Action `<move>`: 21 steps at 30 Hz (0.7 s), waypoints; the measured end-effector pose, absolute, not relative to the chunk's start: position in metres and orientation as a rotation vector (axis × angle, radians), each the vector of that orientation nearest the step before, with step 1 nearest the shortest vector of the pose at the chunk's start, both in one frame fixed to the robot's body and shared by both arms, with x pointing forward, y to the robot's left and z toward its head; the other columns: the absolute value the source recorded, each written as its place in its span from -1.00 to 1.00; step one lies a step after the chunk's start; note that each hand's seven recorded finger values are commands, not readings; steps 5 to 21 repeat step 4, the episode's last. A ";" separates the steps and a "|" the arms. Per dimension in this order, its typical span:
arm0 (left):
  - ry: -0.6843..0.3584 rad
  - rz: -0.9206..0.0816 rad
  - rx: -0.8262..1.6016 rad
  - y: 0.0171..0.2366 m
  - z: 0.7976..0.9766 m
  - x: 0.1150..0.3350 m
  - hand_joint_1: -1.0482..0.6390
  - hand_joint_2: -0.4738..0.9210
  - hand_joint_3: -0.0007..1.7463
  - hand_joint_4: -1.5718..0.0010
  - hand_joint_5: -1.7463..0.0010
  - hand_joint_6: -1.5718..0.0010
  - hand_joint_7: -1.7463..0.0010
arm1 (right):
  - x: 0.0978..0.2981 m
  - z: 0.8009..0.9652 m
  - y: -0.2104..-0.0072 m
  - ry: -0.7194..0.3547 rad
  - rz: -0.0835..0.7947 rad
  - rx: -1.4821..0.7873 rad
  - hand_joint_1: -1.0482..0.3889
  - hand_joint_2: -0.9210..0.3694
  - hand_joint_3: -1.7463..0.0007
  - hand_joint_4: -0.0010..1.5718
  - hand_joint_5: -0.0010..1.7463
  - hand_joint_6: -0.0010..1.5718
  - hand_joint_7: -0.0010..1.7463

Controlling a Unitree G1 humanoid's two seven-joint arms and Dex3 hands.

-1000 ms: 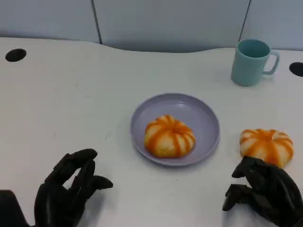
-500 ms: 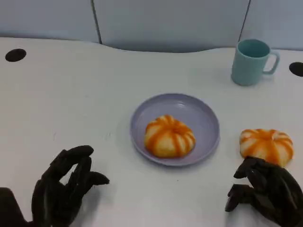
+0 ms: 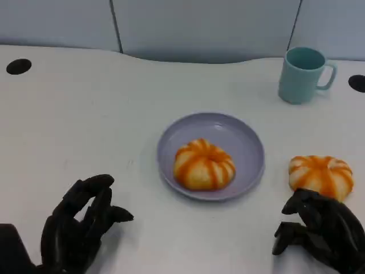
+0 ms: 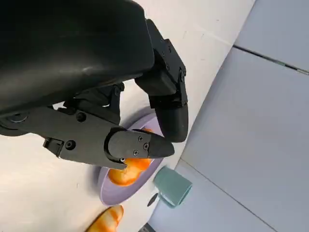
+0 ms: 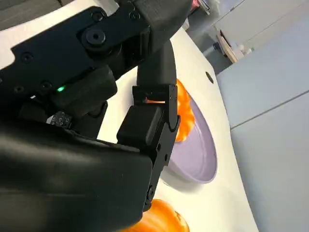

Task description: Grasp the bread from the table and place it into the plate.

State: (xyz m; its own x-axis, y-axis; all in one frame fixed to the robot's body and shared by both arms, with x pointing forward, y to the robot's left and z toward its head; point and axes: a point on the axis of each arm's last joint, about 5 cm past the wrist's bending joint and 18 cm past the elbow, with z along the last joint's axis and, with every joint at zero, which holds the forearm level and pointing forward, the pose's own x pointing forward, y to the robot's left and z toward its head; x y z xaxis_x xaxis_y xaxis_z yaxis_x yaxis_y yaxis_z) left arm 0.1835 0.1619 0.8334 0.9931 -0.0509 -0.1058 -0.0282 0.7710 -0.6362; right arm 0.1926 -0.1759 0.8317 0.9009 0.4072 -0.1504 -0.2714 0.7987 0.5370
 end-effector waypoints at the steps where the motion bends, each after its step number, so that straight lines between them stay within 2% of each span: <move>1: 0.119 -0.013 -0.691 0.162 0.833 0.184 -0.18 1.00 -0.72 0.08 -0.70 0.21 -0.19 | 0.193 0.832 -0.176 0.266 0.366 0.532 -0.75 -0.76 0.99 0.79 0.00 0.51 0.02; 21: 0.118 -0.014 -0.691 0.162 0.834 0.184 -0.18 1.00 -0.72 0.09 -0.72 0.21 -0.20 | 0.194 0.832 -0.176 0.266 0.367 0.532 -0.76 -0.77 0.99 0.80 -0.01 0.50 0.03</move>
